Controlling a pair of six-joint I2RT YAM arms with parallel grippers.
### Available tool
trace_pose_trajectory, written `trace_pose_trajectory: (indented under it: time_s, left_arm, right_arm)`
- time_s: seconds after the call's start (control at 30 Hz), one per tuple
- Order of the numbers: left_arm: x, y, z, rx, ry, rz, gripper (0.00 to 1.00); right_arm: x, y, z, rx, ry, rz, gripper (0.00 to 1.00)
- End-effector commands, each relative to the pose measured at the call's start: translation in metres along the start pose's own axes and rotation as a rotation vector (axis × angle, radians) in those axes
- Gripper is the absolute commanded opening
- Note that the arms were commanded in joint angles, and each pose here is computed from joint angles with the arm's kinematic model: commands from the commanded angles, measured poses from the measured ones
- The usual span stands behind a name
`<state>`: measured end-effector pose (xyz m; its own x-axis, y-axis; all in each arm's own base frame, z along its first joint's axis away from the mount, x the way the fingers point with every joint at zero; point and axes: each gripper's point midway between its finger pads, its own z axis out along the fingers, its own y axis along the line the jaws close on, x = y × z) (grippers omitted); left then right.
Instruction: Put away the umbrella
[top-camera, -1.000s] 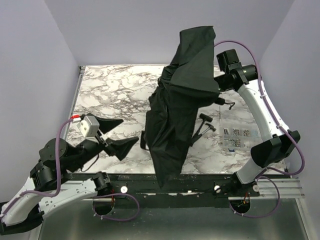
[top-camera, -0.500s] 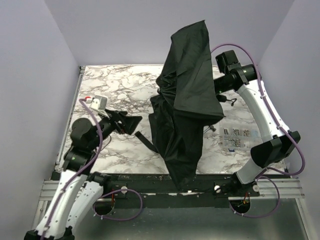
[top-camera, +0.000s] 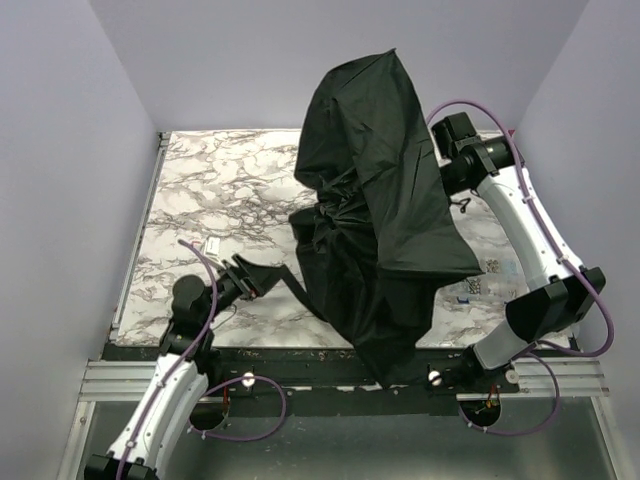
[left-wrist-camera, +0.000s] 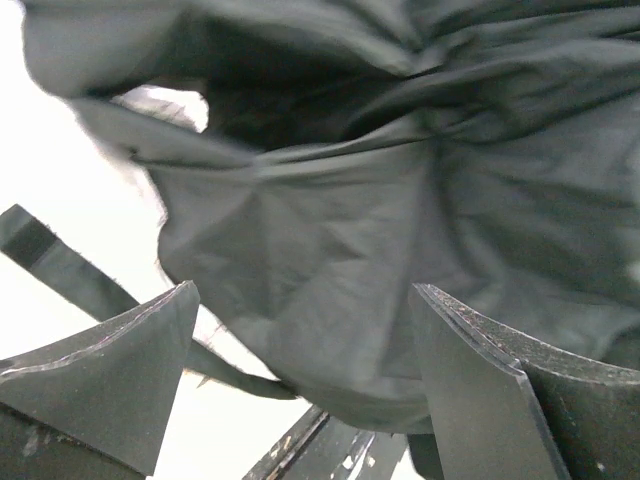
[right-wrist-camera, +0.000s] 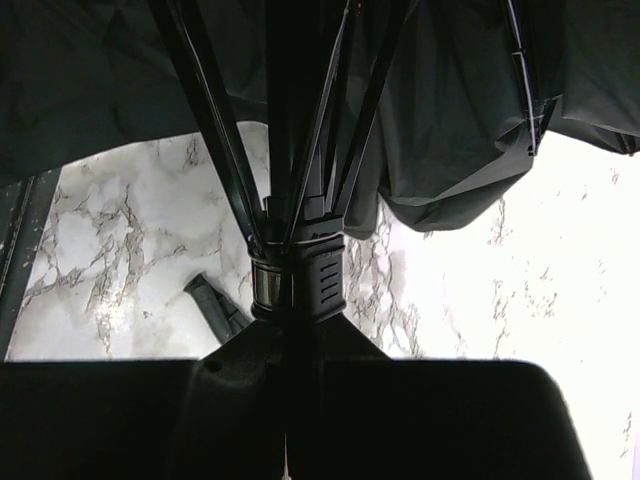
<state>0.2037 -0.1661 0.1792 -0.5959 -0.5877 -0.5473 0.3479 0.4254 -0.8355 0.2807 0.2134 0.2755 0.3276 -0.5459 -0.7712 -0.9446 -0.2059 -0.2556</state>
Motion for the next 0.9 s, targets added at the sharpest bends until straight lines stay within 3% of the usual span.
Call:
trace_pose_trajectory:
  time_s: [0.0,0.23,0.6,0.7,0.87]
  left_arm:
    - [0.016,0.027,0.000,-0.019,-0.035,-0.165,0.87]
    - [0.004,0.007,0.008,0.069,-0.039,-0.100,0.86]
    - [0.009,-0.017,0.029,0.127,0.019,-0.097,0.76]
    - [0.008,-0.021,0.040,0.118,0.028,-0.099,0.67]
    - [-0.005,-0.033,0.053,0.158,0.004,-0.107,0.33]
  right_arm:
    - [-0.036,-0.002,-0.002,-0.019,-0.146,-0.074,0.00]
    - [-0.034,0.007,0.006,-0.049,-0.183,-0.044,0.00]
    - [-0.032,0.010,0.010,-0.053,-0.202,-0.016,0.00]
    - [-0.032,0.011,0.011,-0.060,-0.211,-0.009,0.00]
    - [-0.023,0.015,0.014,-0.060,-0.185,0.005,0.00]
